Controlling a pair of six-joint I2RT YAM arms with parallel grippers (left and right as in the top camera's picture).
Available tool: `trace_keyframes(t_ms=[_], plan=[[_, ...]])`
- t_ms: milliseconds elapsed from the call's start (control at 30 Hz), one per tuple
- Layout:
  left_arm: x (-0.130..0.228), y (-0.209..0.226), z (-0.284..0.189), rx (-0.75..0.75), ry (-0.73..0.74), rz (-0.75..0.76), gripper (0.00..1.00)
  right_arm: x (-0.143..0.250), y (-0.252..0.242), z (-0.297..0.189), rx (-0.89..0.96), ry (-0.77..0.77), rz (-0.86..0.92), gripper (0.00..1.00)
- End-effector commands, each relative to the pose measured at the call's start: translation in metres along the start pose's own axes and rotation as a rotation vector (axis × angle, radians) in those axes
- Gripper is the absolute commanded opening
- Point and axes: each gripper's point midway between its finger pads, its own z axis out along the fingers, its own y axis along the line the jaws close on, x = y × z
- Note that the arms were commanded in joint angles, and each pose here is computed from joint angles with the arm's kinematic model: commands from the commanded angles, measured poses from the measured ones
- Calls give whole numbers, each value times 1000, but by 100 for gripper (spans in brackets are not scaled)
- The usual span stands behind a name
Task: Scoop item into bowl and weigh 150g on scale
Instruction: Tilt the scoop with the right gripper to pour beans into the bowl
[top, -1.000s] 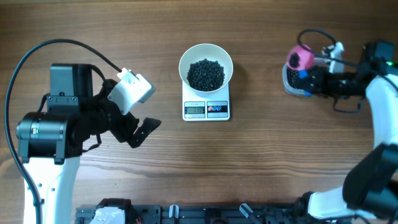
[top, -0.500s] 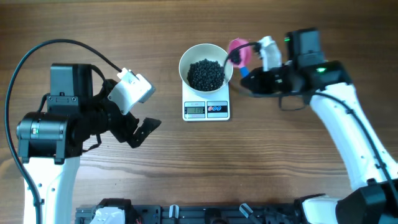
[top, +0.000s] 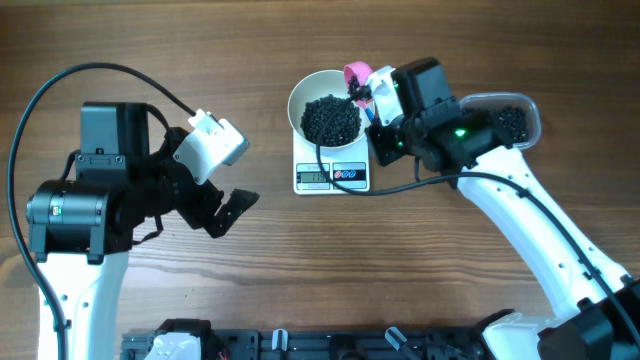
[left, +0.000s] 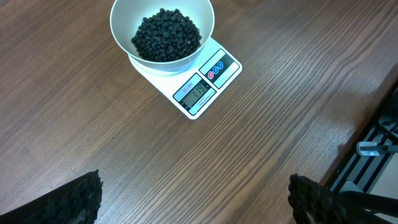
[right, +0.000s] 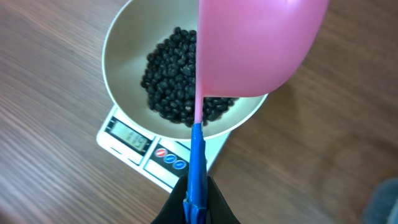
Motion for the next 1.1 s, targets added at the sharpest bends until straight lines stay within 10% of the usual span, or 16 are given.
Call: trace_keyframes(t_ms=[0, 1067], plan=[[-5, 2, -4, -5, -16, 14, 100, -2, -14, 4, 111, 13, -106, 4], [-5, 2, -4, -5, -16, 14, 100, -29, -21, 8, 193, -68, -304, 4]])
